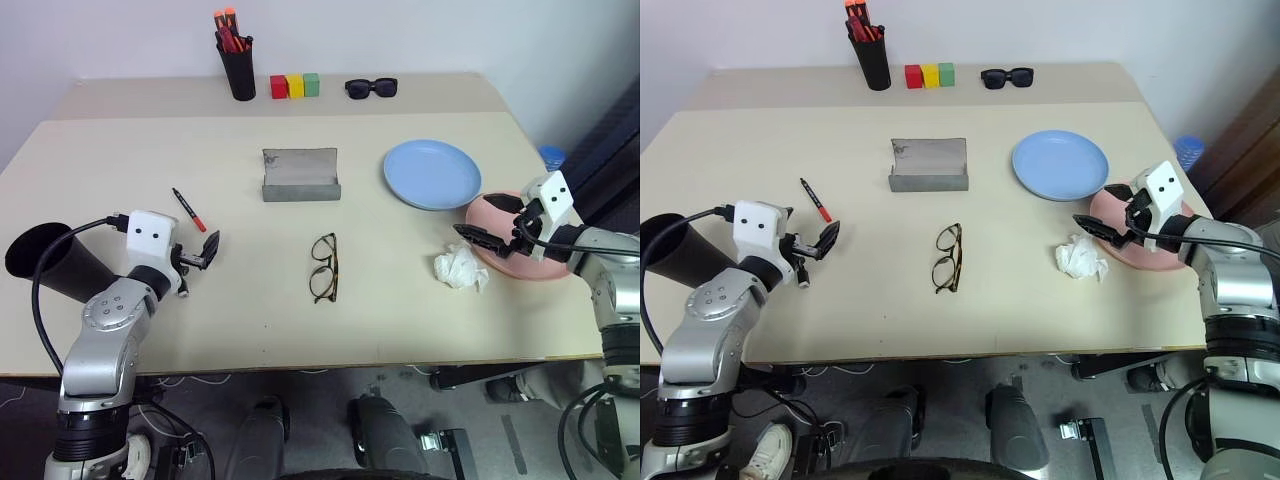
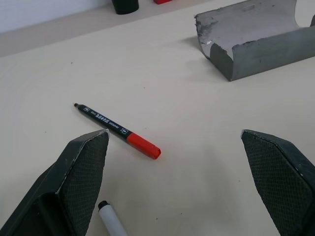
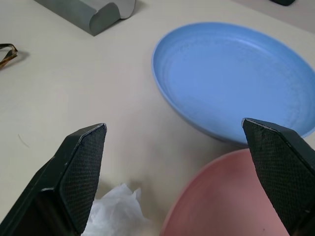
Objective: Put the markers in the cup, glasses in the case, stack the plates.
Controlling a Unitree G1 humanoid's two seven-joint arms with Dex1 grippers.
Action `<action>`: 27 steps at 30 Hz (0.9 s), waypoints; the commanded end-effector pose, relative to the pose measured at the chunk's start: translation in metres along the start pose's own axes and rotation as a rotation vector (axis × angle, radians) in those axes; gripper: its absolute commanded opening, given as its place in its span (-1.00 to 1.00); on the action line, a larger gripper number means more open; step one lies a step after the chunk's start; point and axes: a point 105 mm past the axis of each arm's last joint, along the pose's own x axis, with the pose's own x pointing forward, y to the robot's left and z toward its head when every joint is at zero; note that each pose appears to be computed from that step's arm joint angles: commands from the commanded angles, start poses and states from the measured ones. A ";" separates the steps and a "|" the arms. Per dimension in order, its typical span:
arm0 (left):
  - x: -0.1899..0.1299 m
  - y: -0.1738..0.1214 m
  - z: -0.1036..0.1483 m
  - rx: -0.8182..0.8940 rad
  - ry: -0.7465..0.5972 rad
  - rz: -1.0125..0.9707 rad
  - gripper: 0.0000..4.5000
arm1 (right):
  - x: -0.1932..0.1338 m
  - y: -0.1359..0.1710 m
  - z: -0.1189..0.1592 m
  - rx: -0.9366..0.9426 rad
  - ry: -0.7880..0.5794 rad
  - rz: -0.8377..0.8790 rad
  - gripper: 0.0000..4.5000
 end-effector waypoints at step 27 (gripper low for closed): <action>0.027 0.009 0.022 -0.004 -0.003 0.149 0.96 | 0.032 0.012 0.036 -0.128 -0.091 -0.009 1.00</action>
